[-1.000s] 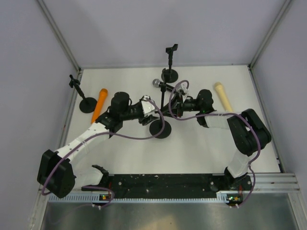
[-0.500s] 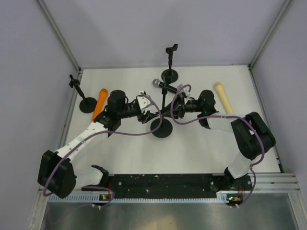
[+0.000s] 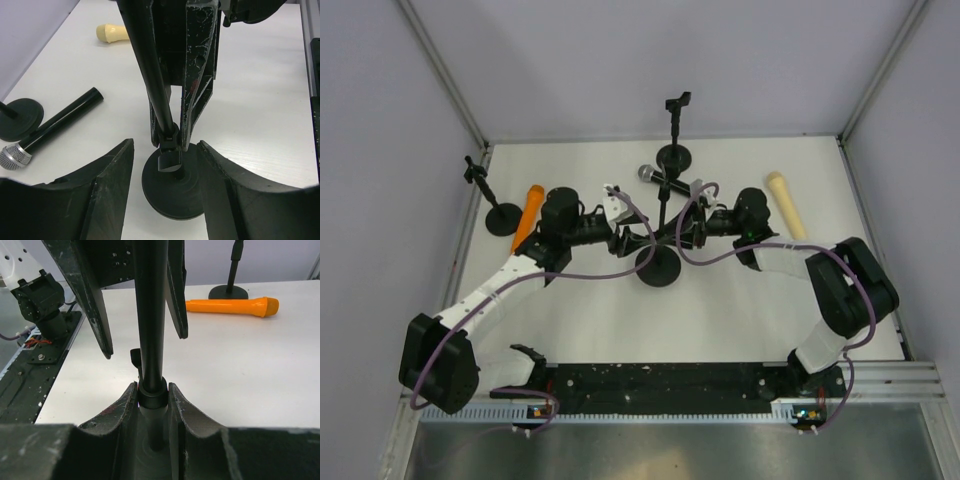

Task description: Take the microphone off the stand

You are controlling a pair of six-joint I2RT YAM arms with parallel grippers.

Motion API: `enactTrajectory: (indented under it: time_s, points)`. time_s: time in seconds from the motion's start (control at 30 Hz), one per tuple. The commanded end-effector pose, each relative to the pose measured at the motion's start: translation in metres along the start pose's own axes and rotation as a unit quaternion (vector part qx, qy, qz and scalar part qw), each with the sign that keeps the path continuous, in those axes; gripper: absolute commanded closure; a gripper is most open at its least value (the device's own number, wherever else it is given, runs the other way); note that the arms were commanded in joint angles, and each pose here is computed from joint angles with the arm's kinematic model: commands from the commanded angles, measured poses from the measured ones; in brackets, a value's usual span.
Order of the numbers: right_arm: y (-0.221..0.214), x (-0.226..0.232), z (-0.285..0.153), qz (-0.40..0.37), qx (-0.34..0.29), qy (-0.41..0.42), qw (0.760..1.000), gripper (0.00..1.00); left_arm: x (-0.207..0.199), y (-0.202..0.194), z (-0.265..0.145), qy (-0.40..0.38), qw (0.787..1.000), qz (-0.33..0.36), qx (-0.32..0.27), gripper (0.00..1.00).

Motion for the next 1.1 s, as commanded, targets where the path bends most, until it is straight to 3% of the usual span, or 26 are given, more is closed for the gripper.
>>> enactTrajectory:
  time_s: [0.0, 0.37, 0.73, 1.07]
  points:
    - [0.035, 0.002, 0.002, -0.080, -0.028, 0.001, 0.996, 1.00, -0.001, 0.007, 0.001, -0.013, 1.000, -0.008, -0.027, 0.42]
    - [0.036, 0.001, 0.000, -0.089, -0.027, -0.009, 0.996, 1.00, -0.001, 0.007, -0.001, -0.017, 0.999, -0.014, -0.034, 0.44]
    - [0.048, 0.005, -0.001, -0.107, -0.035, -0.007, 0.994, 1.00, -0.008, -0.009, -0.002, -0.046, 0.999, 0.000, -0.004, 0.40]
    - [0.044, 0.006, -0.003, -0.120, -0.025, -0.007, 0.992, 1.00, -0.002, -0.009, 0.004, -0.042, 0.999, -0.025, -0.004, 0.55]
Point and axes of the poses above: each gripper's point midway between its finger pads, its own z axis out along the fingers, its own x axis along the line the jaws close on, y = z × x, the point moved 5 cm from there along -z, back along the fingers, and after that the axes turned 4 degrees about -z, right-handed, at the moved point
